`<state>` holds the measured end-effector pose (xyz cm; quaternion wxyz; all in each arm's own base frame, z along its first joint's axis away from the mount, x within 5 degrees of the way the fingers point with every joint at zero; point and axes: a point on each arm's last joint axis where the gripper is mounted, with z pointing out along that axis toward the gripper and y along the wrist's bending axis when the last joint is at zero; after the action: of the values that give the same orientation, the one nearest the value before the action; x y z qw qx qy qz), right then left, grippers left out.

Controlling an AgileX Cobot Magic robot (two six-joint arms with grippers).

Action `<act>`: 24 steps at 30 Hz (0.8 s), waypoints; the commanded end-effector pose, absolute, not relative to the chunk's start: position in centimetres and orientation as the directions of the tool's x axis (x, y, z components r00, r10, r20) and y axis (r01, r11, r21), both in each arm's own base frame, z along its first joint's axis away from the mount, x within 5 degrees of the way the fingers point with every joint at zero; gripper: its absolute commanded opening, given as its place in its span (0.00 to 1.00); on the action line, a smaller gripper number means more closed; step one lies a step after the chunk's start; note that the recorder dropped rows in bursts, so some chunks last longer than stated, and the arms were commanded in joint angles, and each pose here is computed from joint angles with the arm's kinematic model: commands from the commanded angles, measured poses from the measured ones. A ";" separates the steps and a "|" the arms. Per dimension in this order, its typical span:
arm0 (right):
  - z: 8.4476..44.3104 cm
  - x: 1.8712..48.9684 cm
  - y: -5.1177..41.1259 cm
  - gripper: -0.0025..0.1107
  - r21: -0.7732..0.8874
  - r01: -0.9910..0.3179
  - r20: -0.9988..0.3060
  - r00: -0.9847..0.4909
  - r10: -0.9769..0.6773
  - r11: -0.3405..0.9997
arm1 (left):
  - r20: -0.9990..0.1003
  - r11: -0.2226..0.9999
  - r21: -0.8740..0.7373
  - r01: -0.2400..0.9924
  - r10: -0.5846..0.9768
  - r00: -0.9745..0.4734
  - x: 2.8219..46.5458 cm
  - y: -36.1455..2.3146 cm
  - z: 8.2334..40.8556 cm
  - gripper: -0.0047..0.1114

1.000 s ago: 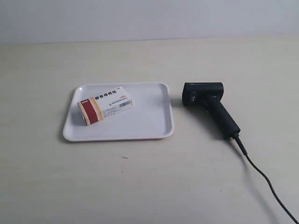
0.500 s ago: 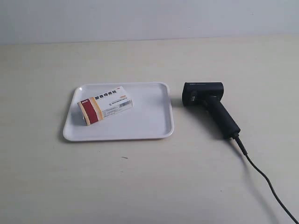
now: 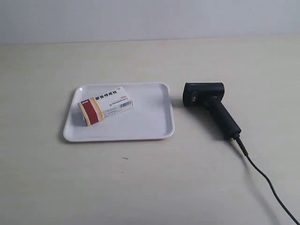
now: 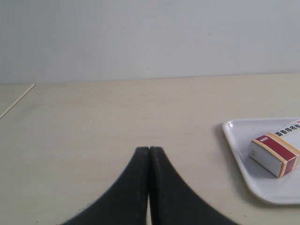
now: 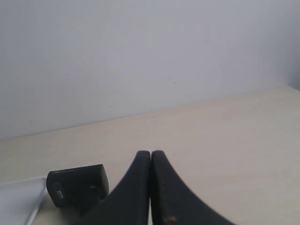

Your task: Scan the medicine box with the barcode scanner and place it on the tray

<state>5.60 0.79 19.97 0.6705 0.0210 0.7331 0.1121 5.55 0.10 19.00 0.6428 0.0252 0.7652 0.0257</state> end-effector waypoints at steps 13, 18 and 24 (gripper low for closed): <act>19.8 5.6 0.7 0.02 0.175 -0.115 -0.982 -0.096 0.165 0.978 | -0.983 0.997 0.071 0.001 0.070 -0.169 5.5 0.1 19.0 0.05; 19.7 5.6 0.7 0.02 0.177 -0.112 -0.980 -0.110 0.165 0.978 | -0.983 0.997 0.071 0.001 0.070 -0.169 5.5 0.1 19.0 0.05; 19.6 5.6 0.7 0.02 0.179 -0.111 -0.979 -0.120 0.166 0.978 | -0.983 0.997 0.071 0.001 0.070 -0.169 5.5 0.1 19.0 0.05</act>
<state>5.58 0.79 19.80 0.6636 0.0210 0.7394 0.1112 5.55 0.10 18.98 0.6420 0.0252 0.7658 0.0257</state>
